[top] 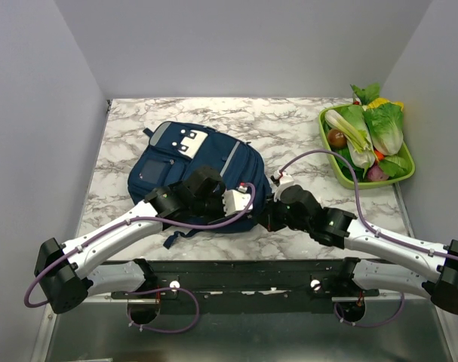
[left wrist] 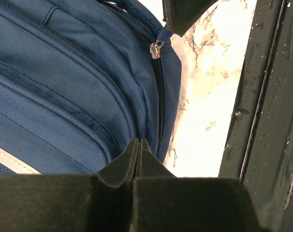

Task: Pack the student bag
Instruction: Zip the student bag at the center of the board.

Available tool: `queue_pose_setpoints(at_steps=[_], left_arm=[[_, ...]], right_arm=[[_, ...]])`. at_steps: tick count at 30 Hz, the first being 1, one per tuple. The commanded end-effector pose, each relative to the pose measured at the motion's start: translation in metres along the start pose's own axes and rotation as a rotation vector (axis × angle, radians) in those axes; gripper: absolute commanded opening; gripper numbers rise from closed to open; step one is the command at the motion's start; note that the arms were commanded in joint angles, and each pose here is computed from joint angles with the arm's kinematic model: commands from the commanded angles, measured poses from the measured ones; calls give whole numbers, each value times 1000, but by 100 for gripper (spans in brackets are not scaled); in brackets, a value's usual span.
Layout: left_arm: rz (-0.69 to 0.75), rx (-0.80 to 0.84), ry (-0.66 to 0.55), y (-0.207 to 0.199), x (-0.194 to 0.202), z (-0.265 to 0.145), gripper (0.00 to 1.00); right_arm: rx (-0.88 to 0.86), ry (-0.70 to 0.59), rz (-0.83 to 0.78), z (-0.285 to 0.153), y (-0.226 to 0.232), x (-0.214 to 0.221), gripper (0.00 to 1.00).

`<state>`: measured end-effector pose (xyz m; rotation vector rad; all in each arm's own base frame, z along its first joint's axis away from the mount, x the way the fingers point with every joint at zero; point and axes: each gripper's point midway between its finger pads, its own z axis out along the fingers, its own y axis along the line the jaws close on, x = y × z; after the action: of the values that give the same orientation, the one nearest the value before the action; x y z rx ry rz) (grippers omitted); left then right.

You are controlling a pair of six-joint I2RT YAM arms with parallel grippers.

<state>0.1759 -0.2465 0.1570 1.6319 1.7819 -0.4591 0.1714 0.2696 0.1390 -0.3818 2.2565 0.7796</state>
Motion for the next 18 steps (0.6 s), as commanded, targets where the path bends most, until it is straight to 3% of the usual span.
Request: queue_pose_setpoints(at_steps=[1, 2, 3, 4, 10, 11, 14, 15, 17, 18], left_arm=[[-19, 32, -31, -5, -10, -5, 17], [-23, 25, -28, -4, -11, -6, 28], [-22, 1, -34, 1, -12, -6, 47], [-14, -15, -42, 3, -13, -7, 53], [31, -69, -12, 19, -12, 5, 70], [41, -77, -6, 21, -11, 8, 69], [70, -135, 12, 32, -8, 13, 51], [101, -159, 10, 36, -7, 16, 37], [119, -214, 28, 46, -2, 14, 22], [123, -228, 42, 48, 1, 13, 10]], right_arm=[[-36, 10, -10, -2, 7, -2, 1], [-37, 17, -9, 0, 7, 0, 1], [-46, 28, -5, 1, 8, 3, 1], [-51, 29, 2, 1, 9, 4, 1], [-71, 31, 25, 2, 11, 7, 1], [-78, 27, 28, 2, 13, 7, 1], [-86, 16, 42, 2, 14, 6, 1], [-112, 36, 42, 1, 18, 10, 1], [-116, 41, 47, 1, 19, 11, 1], [-122, 46, 47, 0, 20, 12, 1]])
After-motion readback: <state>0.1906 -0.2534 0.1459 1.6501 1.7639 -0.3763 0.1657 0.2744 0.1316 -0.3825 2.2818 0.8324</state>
